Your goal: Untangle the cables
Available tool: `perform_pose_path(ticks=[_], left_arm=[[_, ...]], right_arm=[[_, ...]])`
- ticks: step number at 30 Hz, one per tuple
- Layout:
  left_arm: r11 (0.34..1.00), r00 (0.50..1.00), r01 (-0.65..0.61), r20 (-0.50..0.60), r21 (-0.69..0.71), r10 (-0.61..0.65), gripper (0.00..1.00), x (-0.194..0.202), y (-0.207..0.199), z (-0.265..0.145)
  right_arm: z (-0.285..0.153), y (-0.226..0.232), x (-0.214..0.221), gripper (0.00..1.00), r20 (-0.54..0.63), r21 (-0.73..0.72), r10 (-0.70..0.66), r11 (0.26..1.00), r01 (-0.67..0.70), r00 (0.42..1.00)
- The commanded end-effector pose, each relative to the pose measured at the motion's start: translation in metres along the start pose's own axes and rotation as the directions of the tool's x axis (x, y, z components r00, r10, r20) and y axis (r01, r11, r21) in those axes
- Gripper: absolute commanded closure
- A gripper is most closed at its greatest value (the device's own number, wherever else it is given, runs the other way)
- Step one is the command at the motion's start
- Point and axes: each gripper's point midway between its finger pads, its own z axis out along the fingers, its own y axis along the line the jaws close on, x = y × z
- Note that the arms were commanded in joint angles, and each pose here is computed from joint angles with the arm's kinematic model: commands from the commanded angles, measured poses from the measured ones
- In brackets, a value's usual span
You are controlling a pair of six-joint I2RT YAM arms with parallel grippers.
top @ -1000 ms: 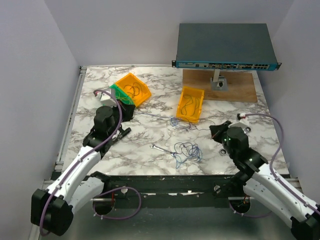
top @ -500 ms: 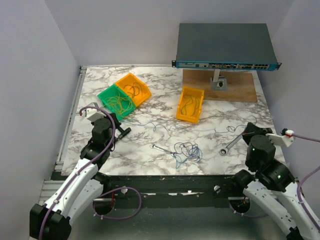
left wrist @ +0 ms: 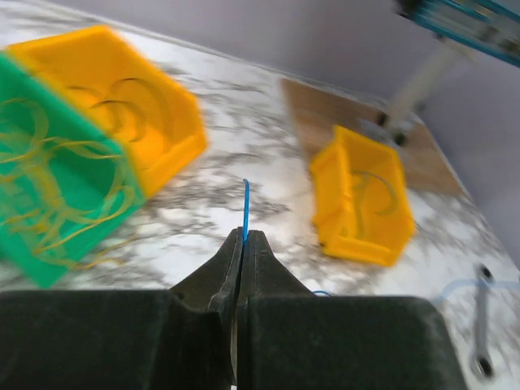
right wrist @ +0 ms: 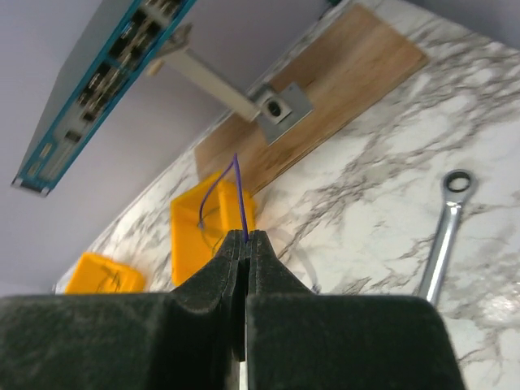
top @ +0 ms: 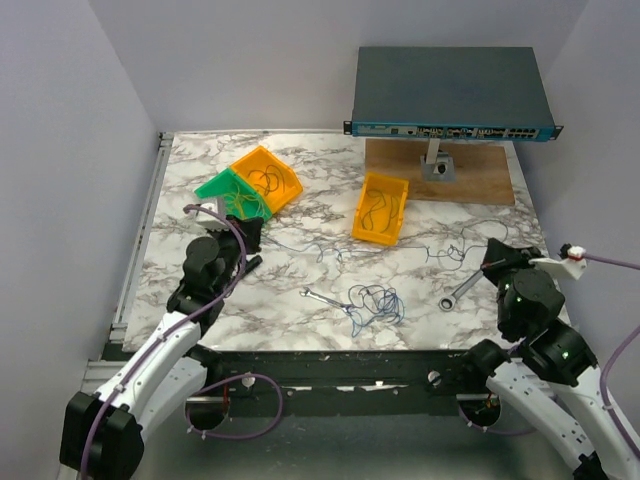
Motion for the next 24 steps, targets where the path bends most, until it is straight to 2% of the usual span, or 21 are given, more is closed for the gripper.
perform_pose_path(ticks=[1, 4, 9, 16, 18, 21, 24], left_arm=[[0.788, 0.988, -0.116, -0.01, 0.604, 0.153, 1.0, 0.007, -0.114, -0.022], [0.745, 0.966, -0.148, -0.067, 0.65, 0.251, 1.0, 0.03, -0.13, -0.018], [0.656, 0.937, -0.18, -0.075, 0.733, 0.341, 1.0, 0.058, -0.158, -0.025], [0.533, 0.915, -0.129, -0.107, 0.836, 0.389, 0.99, 0.081, -0.184, -0.033], [0.518, 0.919, -0.126, -0.097, 0.846, 0.382, 0.94, 0.082, -0.187, -0.034], [0.489, 0.926, -0.143, -0.058, 0.861, 0.372, 0.77, 0.083, -0.189, -0.037], [0.49, 0.93, -0.153, -0.042, 0.858, 0.365, 0.71, 0.083, -0.188, -0.036]], right_arm=[[-0.003, 0.058, 0.031, 0.99, -0.135, -0.274, -0.129, 0.958, 0.088, 0.982], [-0.007, 0.091, 0.041, 0.99, -0.191, -0.386, -0.179, 0.918, 0.094, 0.965], [-0.019, 0.149, 0.055, 0.99, -0.255, -0.579, -0.252, 0.813, 0.061, 0.933], [-0.031, 0.207, 0.065, 0.99, -0.308, -0.725, -0.287, 0.689, -0.028, 0.907], [-0.035, 0.22, 0.067, 0.99, -0.323, -0.753, -0.294, 0.656, -0.056, 0.9], [-0.038, 0.237, 0.065, 0.99, -0.33, -0.78, -0.287, 0.62, -0.089, 0.899], [-0.039, 0.248, 0.061, 0.99, -0.337, -0.789, -0.274, 0.604, -0.111, 0.901]])
